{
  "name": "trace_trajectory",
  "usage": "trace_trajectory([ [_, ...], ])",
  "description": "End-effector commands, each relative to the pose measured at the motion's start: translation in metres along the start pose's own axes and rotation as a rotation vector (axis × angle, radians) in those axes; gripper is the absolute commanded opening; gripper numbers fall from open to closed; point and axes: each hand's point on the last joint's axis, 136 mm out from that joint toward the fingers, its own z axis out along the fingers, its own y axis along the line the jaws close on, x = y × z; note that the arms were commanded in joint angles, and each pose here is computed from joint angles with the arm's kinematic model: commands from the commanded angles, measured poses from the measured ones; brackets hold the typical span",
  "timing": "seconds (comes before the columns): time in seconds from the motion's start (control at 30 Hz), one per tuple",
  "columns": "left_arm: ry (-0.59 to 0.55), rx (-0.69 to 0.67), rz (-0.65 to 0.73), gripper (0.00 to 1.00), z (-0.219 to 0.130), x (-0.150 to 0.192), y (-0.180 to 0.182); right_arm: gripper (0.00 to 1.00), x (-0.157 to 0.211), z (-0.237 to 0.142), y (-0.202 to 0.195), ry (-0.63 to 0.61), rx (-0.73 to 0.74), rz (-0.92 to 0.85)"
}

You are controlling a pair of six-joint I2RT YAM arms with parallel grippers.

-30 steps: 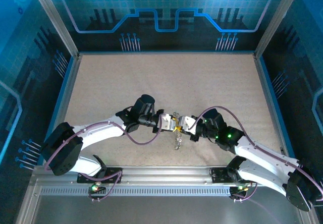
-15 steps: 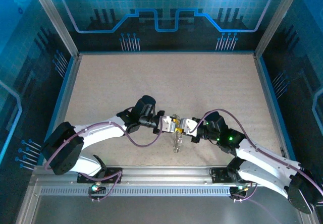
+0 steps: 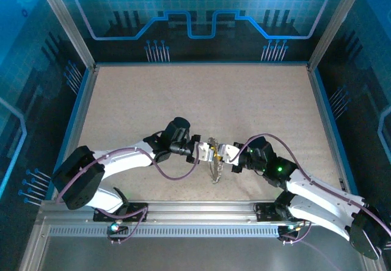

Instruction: Put the keys on the keyring

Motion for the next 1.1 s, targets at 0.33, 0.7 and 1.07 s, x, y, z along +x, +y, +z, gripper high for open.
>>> trace_trajectory([
  [0.33, -0.077, -0.034, -0.095, 0.0, -0.007, -0.001, 0.004, 0.31, -0.029, -0.016, -0.021, -0.116, 0.073, 0.009],
  [0.7, -0.137, -0.038, -0.142, 0.0, -0.012, -0.001, 0.005, 0.35, -0.015, -0.005, -0.009, -0.069, -0.074, 0.012],
  [1.07, -0.16, -0.025, -0.139, 0.0, -0.01, -0.003, 0.002, 0.32, -0.009, -0.006, -0.025, -0.084, -0.024, 0.023],
])
